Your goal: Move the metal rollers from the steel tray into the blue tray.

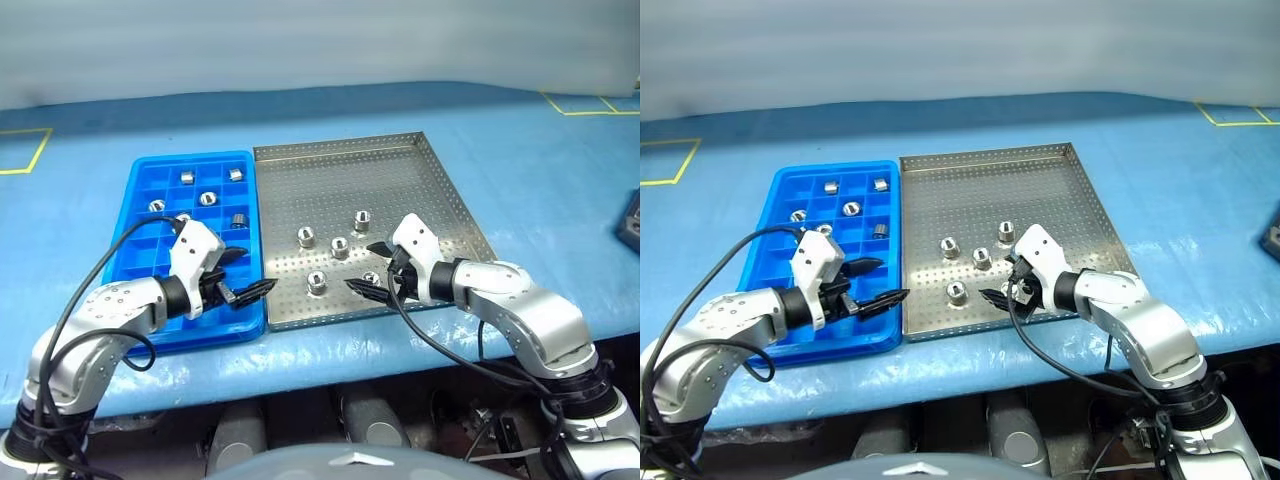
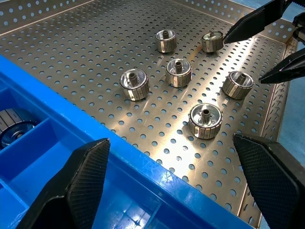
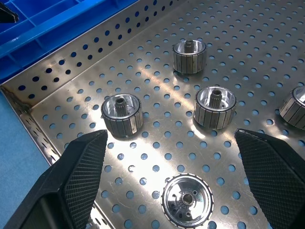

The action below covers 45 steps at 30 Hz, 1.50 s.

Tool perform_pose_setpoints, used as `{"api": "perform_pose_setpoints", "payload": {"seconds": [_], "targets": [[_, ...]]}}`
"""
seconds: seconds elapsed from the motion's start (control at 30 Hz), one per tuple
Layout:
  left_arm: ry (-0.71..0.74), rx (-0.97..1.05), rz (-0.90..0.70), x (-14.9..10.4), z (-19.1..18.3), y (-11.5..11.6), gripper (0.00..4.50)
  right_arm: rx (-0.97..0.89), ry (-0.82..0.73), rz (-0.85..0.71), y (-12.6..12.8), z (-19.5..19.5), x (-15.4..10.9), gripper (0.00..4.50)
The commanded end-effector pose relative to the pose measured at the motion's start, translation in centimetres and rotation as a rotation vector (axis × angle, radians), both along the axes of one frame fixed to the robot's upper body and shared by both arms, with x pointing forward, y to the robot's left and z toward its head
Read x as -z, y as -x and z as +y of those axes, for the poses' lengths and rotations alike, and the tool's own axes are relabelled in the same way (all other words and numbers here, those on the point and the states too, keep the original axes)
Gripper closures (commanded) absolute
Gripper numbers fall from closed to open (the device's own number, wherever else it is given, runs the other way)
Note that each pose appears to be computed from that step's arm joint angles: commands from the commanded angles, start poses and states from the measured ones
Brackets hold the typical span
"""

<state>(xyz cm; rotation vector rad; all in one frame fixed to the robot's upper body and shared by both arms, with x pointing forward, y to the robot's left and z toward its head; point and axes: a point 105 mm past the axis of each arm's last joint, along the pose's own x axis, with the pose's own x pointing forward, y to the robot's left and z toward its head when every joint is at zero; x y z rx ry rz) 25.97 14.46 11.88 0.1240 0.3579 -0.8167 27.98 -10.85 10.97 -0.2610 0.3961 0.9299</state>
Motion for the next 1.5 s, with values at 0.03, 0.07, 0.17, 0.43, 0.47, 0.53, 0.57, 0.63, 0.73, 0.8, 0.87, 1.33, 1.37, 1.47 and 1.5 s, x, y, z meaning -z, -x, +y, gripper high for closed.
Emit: {"api": "perform_pose_setpoints", "payload": {"seconds": [0.03, 0.07, 0.17, 0.43, 0.47, 0.53, 0.57, 0.63, 0.73, 0.8, 0.87, 1.33, 1.37, 1.47, 1.5], "targets": [[0.008, 0.022, -0.038, -1.1, -0.4, 0.4, 0.02, -0.015, -0.001, -0.044, -0.1, 0.1, -1.0, 0.0], [0.008, 0.023, -0.037, -1.1, -0.4, 0.4, 0.02, -0.014, 0.0, -0.043, -0.1, 0.1, -1.0, 0.0], [0.009, 0.026, -0.036, -1.1, -0.4, 0.4, 0.02, -0.009, 0.001, -0.04, -0.1, 0.0, -0.9, 0.0], [0.007, 0.032, -0.033, -1.1, -0.4, 0.3, 0.02, 0.002, 0.003, -0.032, 0.0, -0.3, -0.7, 0.0], [0.007, 0.033, -0.032, -1.1, -0.5, 0.3, 0.02, 0.004, 0.003, -0.031, 0.0, -0.3, -0.7, 0.0], [0.004, 0.033, -0.031, -1.0, -0.4, 0.3, 0.02, 0.007, 0.005, -0.03, 0.0, -0.4, -0.7, 0.0], [0.004, 0.033, -0.03, -1.0, -0.4, 0.3, 0.02, 0.008, 0.006, -0.029, 0.0, -0.4, -0.6, 0.0], [0.004, 0.033, -0.028, -0.9, -0.5, 0.3, 0.02, 0.009, 0.006, -0.029, 0.1, -0.4, -0.6, 0.0], [0.006, 0.031, -0.027, -0.9, -0.5, 0.3, 0.02, 0.01, 0.007, -0.028, 0.1, -0.4, -0.6, 0.0], [0.006, 0.03, -0.026, -0.8, -0.5, 0.3, 0.02, 0.01, 0.008, -0.028, 0.1, -0.4, -0.6, 0.0], [0.008, 0.029, -0.027, -0.9, -0.5, 0.3, 0.02, 0.01, 0.009, -0.028, 0.0, -0.5, -0.7, 0.0], [-0.023, 0.101, -0.081, -2.8, -0.7, -1.2, 0.02, 0.02, -0.02, -0.053, -0.2, 0.2, -0.9, 0.0], [-0.026, 0.127, -0.091, -3.3, -1.1, -1.8, 0.02, 0.028, -0.04, -0.061, -0.2, 0.4, -1.0, 0.0], [-0.037, 0.204, -0.113, -4.5, -2.6, -3.4, 0.02, 0.029, -0.071, -0.074, -0.1, 1.0, -1.2, 0.0], [-0.044, 0.231, -0.12, -4.8, -3.1, -4.0, 0.02, 0.03, -0.073, -0.076, 0.0, 1.1, -1.1, 0.0]]}}
